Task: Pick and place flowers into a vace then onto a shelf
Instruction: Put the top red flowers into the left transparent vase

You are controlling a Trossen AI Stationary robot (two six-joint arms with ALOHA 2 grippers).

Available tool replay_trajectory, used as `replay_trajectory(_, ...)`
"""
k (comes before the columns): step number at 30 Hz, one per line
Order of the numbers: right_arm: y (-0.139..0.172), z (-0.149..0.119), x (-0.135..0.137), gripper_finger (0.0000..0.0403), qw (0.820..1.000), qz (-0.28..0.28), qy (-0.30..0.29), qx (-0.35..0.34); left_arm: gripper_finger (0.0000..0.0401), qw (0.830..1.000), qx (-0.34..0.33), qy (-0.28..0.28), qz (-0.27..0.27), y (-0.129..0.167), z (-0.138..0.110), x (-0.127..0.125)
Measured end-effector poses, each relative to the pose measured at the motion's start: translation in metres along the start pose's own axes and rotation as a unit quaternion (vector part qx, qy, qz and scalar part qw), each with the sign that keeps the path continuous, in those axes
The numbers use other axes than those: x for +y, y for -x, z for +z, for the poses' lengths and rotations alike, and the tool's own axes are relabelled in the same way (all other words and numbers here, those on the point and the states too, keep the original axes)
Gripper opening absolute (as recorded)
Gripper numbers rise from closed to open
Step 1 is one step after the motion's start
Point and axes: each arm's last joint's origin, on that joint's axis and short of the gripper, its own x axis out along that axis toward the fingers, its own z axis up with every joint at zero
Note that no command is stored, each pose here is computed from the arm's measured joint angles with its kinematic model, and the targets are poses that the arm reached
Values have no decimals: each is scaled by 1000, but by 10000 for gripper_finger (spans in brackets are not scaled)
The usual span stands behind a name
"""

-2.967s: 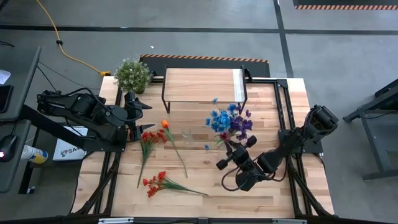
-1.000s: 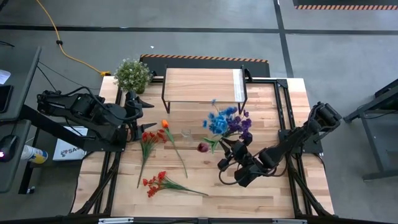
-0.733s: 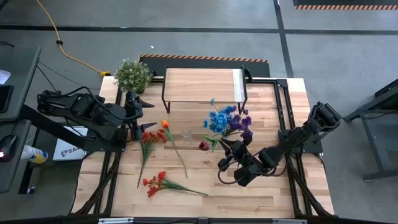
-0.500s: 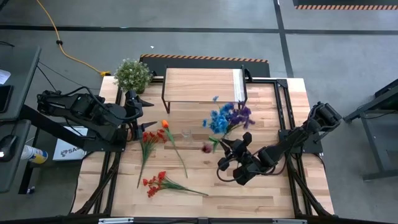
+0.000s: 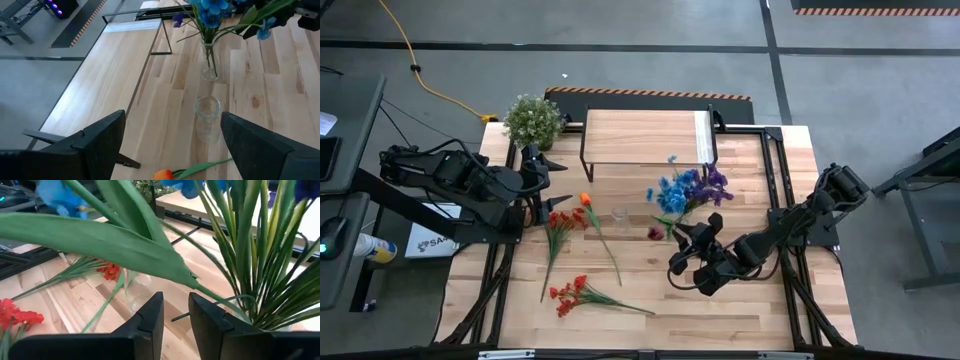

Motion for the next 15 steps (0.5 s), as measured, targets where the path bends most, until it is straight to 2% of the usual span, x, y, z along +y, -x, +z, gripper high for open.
replay_trajectory(15, 0, -2, 4, 83, 997, 37, -48, 45, 360, 1000, 0, 0, 0, 0, 0, 0)
